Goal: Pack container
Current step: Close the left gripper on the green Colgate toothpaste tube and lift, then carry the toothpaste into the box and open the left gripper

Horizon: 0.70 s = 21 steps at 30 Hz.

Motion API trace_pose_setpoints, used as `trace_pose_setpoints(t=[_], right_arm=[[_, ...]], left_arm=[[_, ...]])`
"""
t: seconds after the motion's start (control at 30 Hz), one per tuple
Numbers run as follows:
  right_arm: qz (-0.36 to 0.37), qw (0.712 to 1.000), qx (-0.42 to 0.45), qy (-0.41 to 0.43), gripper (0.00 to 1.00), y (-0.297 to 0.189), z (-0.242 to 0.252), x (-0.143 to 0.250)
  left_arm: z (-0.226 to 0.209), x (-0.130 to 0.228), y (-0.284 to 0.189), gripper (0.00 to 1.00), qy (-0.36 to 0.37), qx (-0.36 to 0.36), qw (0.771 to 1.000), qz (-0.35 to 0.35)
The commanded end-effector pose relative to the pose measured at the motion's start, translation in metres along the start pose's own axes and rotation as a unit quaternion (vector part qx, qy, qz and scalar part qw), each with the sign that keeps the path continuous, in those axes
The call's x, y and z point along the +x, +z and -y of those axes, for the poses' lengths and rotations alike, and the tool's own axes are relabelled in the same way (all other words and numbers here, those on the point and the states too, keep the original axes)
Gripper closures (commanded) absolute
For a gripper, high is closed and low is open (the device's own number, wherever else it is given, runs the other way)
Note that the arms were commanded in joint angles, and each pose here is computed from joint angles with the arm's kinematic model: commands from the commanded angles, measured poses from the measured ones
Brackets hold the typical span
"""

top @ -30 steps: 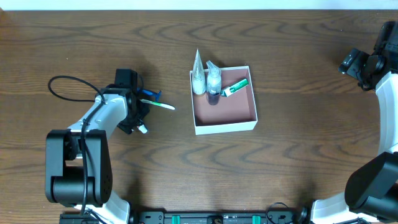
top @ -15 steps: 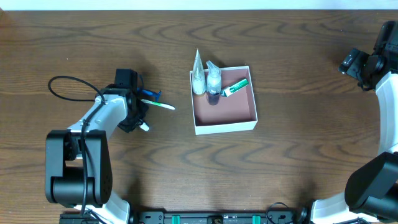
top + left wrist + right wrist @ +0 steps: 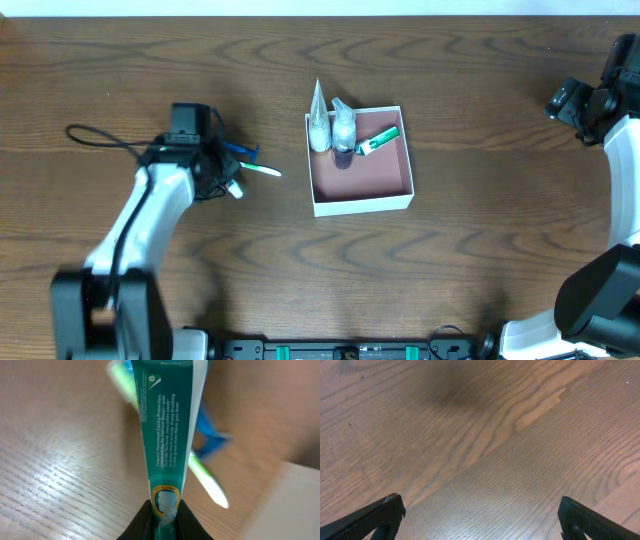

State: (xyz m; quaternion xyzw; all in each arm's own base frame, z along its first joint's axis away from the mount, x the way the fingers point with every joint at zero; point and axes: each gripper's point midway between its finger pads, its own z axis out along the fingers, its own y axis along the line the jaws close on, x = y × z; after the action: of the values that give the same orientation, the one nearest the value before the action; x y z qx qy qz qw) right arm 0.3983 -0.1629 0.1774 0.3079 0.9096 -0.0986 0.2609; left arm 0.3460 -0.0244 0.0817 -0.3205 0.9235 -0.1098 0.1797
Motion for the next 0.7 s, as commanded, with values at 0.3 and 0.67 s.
trace_pose_setpoints(t=[0.3, 0.67], right_arm=[[0.005, 1.0, 0.005, 0.011, 0.01, -0.002, 0.003, -0.003], [0.006, 1.0, 0.004, 0.011, 0.01, -0.002, 0.003, -0.003]], left_arm=[[0.078, -0.004, -0.132, 0.86, 0.119, 0.184, 0.966, 0.136], [0.183, 0.04, -0.141, 0.86, 0.299, 0.299, 0.888, 0.181]])
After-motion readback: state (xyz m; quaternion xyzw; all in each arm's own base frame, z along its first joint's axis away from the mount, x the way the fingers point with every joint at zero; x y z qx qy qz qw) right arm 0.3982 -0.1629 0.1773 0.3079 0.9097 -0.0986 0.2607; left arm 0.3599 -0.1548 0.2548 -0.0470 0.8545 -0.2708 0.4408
